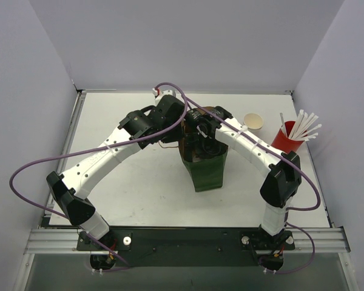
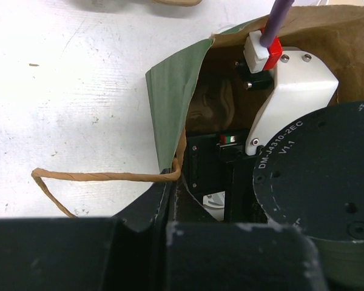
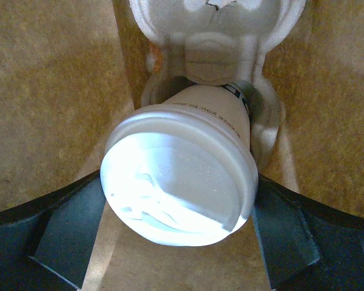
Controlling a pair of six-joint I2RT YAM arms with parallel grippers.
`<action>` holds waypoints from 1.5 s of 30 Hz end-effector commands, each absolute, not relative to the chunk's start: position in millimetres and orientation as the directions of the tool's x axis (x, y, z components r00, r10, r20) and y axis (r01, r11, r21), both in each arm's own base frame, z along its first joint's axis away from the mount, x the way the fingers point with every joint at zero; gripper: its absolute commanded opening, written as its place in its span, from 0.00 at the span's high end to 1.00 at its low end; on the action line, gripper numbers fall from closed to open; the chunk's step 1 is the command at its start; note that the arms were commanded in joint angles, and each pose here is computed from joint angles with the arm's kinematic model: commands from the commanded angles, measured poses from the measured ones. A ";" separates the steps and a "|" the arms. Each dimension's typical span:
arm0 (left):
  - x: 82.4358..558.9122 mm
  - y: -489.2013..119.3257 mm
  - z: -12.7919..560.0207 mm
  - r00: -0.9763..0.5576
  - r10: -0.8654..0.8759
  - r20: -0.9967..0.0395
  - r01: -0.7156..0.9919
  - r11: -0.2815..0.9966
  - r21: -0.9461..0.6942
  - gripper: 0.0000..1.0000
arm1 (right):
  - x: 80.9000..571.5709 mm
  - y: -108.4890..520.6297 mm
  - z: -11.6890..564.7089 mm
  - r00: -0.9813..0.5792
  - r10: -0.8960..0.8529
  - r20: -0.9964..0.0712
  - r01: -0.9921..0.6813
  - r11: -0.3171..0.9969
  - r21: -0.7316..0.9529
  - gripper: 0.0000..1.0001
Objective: Pack the takeout coffee
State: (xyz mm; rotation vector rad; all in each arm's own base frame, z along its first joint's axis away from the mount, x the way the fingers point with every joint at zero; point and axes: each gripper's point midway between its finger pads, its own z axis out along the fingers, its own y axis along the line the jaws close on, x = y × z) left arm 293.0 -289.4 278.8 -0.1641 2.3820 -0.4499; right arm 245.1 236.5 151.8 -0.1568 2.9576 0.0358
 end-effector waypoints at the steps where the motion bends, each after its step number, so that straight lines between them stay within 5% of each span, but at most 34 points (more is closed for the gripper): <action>1: 284.6 -278.9 267.5 -0.773 -0.186 -0.607 0.010 0.952 -0.305 1.00 | 247.3 242.1 183.4 -0.960 -0.076 -0.268 -0.112 0.986 0.120 0.11; 45: 287.0 -290.4 265.8 -0.780 -0.154 -0.607 0.038 0.956 -0.291 1.00 | 251.8 250.3 212.4 -0.953 -0.038 -0.302 -0.100 0.976 0.195 0.10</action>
